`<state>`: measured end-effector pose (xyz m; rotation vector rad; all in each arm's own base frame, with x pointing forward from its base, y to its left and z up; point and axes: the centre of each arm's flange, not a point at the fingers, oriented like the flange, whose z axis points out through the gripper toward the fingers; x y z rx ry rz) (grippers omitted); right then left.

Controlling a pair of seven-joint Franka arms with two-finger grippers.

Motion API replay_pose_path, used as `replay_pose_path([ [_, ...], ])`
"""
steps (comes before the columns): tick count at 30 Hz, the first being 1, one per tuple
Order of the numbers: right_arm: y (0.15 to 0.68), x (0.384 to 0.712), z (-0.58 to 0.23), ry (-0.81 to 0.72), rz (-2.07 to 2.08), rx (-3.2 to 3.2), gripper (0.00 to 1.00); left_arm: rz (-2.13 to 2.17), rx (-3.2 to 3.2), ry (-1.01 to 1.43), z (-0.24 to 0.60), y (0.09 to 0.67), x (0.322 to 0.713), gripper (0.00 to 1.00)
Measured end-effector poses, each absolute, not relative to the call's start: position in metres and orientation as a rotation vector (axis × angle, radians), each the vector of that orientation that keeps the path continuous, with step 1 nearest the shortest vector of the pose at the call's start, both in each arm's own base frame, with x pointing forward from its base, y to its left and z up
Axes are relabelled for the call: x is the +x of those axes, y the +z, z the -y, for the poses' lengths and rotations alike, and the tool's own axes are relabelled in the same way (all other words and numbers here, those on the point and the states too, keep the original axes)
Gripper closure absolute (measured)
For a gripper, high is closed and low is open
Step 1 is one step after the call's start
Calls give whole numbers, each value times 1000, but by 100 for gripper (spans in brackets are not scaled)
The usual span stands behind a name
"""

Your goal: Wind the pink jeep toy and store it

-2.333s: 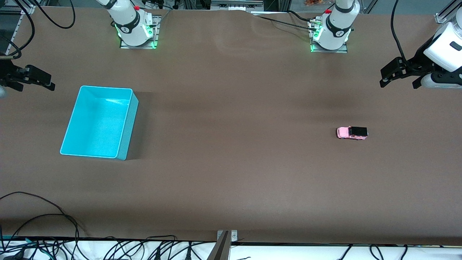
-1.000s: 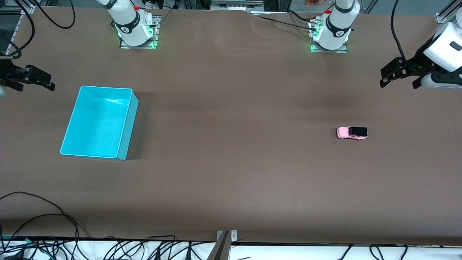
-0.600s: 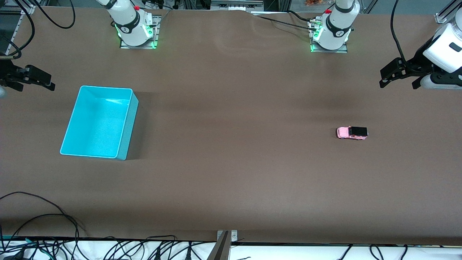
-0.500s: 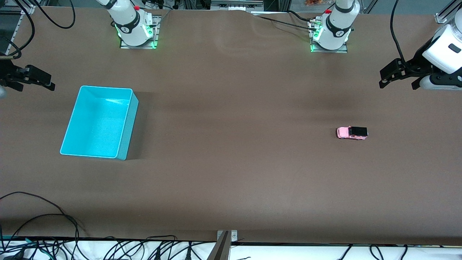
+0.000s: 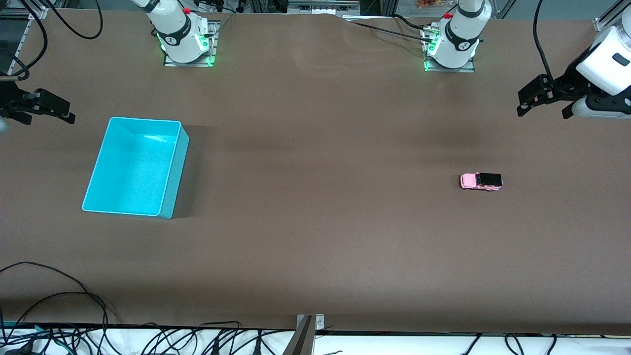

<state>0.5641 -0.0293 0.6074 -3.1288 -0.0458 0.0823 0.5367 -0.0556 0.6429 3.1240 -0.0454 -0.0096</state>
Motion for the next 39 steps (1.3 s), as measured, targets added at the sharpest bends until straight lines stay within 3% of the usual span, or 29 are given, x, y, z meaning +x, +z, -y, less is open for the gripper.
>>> replay_pose_path([
  [11,607,564,29,82,45,-3129,0,83,3126,-53,66,649,531,0],
  [28,607,564,29,82,45,-3129,0,149,3113,-237,85,588,557,0],
  [39,607,564,29,82,45,-3129,0,452,3067,-249,76,582,561,0],
])
